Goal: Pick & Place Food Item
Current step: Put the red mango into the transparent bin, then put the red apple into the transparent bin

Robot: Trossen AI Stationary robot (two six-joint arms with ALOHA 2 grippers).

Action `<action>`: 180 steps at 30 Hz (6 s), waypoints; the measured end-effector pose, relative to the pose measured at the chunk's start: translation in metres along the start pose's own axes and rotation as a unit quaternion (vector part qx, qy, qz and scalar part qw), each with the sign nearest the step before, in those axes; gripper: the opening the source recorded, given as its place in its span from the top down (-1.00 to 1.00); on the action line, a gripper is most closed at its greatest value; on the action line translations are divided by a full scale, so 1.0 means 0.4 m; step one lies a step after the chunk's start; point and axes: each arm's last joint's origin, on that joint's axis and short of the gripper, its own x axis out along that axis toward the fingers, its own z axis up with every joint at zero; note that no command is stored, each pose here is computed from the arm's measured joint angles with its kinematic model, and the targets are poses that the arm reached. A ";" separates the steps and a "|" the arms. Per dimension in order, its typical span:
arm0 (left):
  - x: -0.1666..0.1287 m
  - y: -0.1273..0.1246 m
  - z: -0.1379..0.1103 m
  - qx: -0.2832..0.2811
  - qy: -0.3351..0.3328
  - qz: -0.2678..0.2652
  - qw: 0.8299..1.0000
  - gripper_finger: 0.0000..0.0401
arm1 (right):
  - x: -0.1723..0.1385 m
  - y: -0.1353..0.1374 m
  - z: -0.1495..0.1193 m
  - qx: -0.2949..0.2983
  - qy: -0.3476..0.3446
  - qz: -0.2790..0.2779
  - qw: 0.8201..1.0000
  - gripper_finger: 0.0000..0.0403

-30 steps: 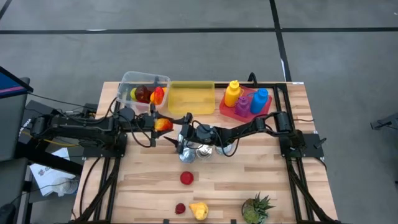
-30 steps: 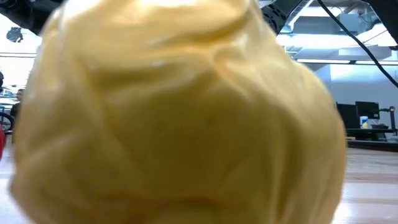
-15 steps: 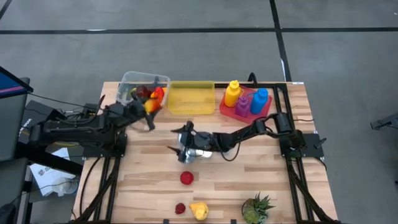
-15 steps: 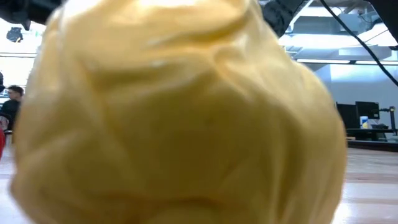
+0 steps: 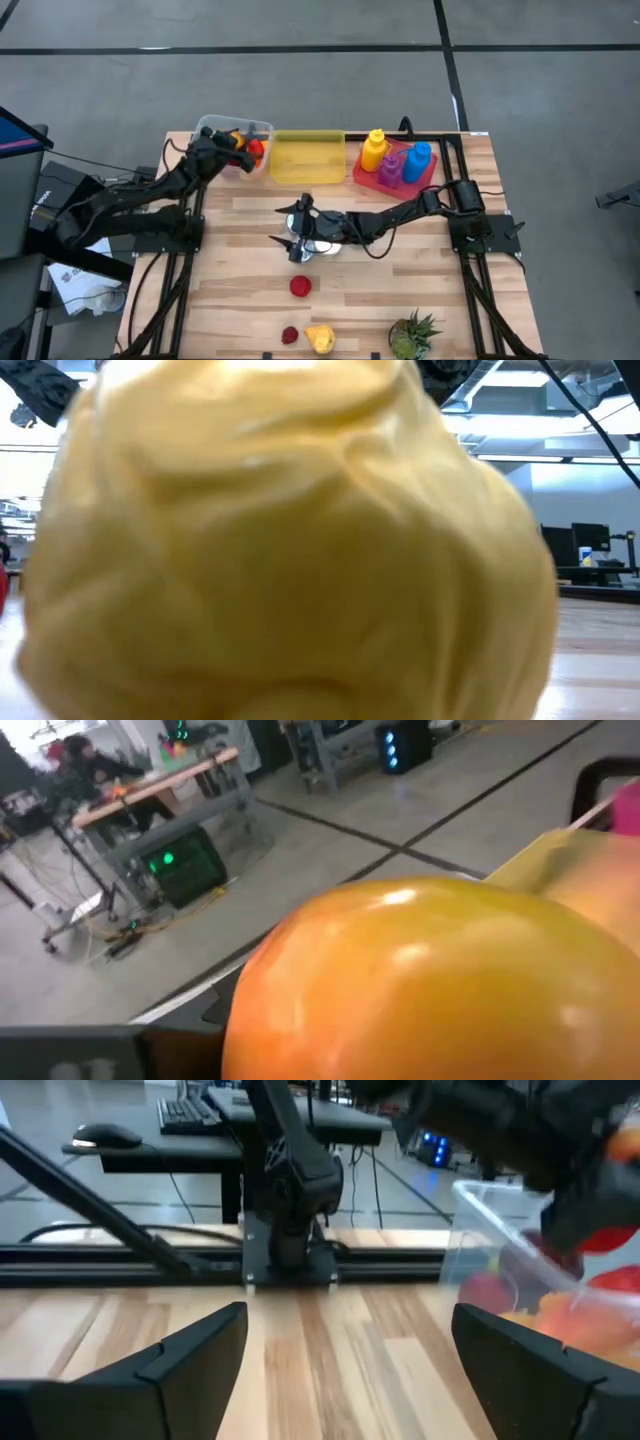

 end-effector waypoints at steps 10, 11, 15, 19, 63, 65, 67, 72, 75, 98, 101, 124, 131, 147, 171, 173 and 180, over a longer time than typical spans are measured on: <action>0.040 0.011 -0.017 -0.009 0.003 -0.005 1.000 -0.37 | -0.012 0.017 0.009 -0.015 0.006 0.009 1.000 -0.66; 0.038 0.011 -0.015 -0.010 0.001 -0.005 1.000 -0.43 | -0.012 0.017 0.009 -0.015 0.006 0.009 1.000 -0.66; 0.026 0.016 -0.004 -0.021 -0.013 -0.004 1.000 -0.64 | -0.012 0.016 0.005 -0.019 0.015 0.009 1.000 -0.65; -0.004 0.017 0.023 -0.037 -0.050 -0.012 0.998 -0.80 | -0.016 0.021 0.002 -0.026 0.029 0.032 0.999 -0.65; -0.227 -0.161 0.081 -0.094 -0.127 -0.495 0.854 -0.94 | -0.040 0.216 -0.028 -0.120 0.375 0.272 0.878 -0.97; -0.228 -0.159 0.079 -0.092 -0.125 -0.495 0.855 -0.94 | -0.014 0.233 -0.043 -0.115 0.368 0.281 0.879 -0.97; -0.229 -0.158 0.082 -0.090 -0.133 -0.494 0.854 -0.94 | -0.020 0.229 -0.050 -0.118 0.395 0.281 0.866 -0.96; -0.229 -0.158 0.081 -0.089 -0.132 -0.494 0.855 -0.94 | -0.009 0.237 -0.081 -0.112 0.406 0.282 0.862 -0.96; -0.229 -0.158 0.081 -0.089 -0.131 -0.494 0.855 -0.94 | -0.004 0.239 -0.089 -0.113 0.408 0.282 0.861 -0.96; -0.229 -0.158 0.081 -0.089 -0.131 -0.494 0.855 -0.93 | -0.042 0.242 -0.100 -0.100 0.477 0.247 0.838 -0.95; -0.229 -0.158 0.081 -0.089 -0.130 -0.494 0.855 -0.91 | -0.042 0.244 -0.100 -0.098 0.476 0.241 0.840 -0.86; -0.230 -0.150 0.073 -0.055 -0.132 -0.464 0.874 -0.89 | -0.028 0.273 -0.066 -0.098 0.398 0.261 0.874 -0.08; -0.238 -0.118 0.067 -0.043 -0.132 -0.425 0.895 -0.87 | 0.021 0.259 -0.001 -0.109 0.258 0.276 0.920 -0.08; -0.260 -0.003 0.049 -0.081 -0.127 -0.226 0.962 -0.87 | 0.153 0.042 0.120 -0.062 -0.015 0.257 0.964 -0.08; -0.280 0.008 0.044 -0.094 -0.141 -0.299 0.939 -0.87 | 0.217 -0.306 0.087 -0.021 0.023 0.128 0.991 -0.08; -0.285 0.004 0.048 -0.105 -0.148 -0.343 0.922 -0.87 | 0.218 -0.310 0.084 -0.022 0.028 0.127 0.991 -0.08; -0.290 0.000 0.052 -0.131 -0.146 -0.387 0.901 -0.89 | 0.218 -0.299 0.094 -0.040 0.006 0.127 0.991 -0.08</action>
